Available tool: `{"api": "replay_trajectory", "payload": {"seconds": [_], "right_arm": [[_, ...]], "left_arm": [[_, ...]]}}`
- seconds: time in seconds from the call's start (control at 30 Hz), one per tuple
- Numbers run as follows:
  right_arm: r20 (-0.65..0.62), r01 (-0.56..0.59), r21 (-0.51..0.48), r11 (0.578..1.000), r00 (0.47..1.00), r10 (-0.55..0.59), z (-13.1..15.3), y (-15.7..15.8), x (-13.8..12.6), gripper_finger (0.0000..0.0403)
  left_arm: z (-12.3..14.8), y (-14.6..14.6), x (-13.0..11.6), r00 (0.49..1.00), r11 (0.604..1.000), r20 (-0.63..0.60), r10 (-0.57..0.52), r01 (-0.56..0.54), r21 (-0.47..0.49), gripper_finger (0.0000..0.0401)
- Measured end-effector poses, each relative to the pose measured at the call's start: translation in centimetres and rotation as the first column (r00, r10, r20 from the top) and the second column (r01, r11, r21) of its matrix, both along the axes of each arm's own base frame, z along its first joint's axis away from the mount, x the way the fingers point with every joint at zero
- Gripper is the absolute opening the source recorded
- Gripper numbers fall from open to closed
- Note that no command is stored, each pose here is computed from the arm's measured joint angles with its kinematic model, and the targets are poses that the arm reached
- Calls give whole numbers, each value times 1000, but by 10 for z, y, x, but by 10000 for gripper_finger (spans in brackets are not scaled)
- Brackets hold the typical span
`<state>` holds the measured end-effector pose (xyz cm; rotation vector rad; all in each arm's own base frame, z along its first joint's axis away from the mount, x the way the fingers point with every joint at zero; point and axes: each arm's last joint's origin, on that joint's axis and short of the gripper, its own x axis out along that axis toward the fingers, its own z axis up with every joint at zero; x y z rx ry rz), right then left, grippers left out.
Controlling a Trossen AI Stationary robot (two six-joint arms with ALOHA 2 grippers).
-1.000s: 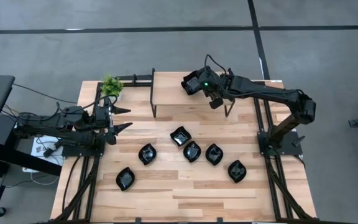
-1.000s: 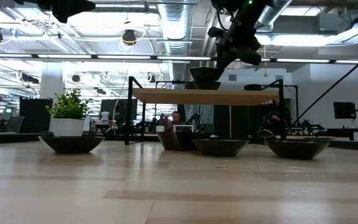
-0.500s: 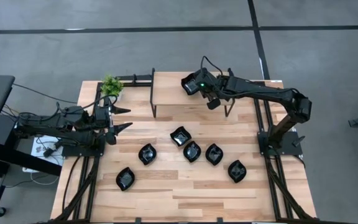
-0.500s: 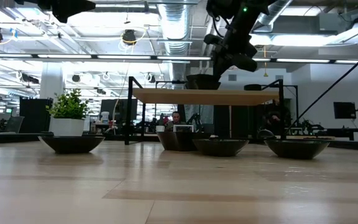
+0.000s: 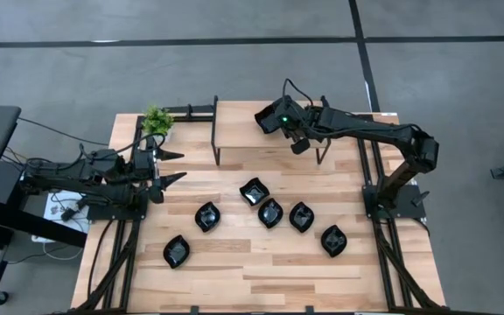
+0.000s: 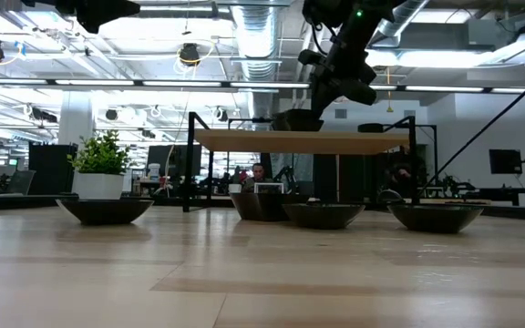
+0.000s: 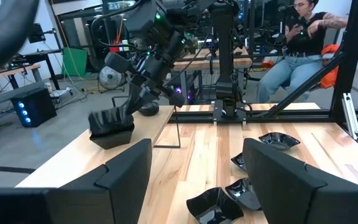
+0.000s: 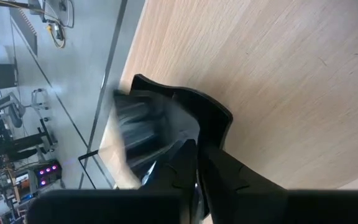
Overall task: Pick & Place Mini shaped plates
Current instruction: Stack the black plate on top of the black plate on the shelf
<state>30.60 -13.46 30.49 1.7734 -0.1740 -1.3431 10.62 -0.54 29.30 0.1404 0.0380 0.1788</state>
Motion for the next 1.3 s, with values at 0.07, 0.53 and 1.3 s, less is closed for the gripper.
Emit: {"api": "replay_trajectory", "payload": {"seconds": [0.07, 0.53, 1.3], "right_arm": [[-2, -2, -2, 1000, 1000, 2, 0, 0, 0, 30], [28, -37, -37, 999, 999, 38, 10, 3, -2, 63], [-212, -737, -202, 645, 676, 705, 63, 79, -39, 51]], "left_arm": [[0, 0, 0, 1000, 1000, 0, 0, 0, 0, 255], [0, 0, 0, 1000, 1000, -2, 0, 0, 0, 255], [-4, 0, -2, 999, 1000, -35, 1, -1, -3, 255]]}}
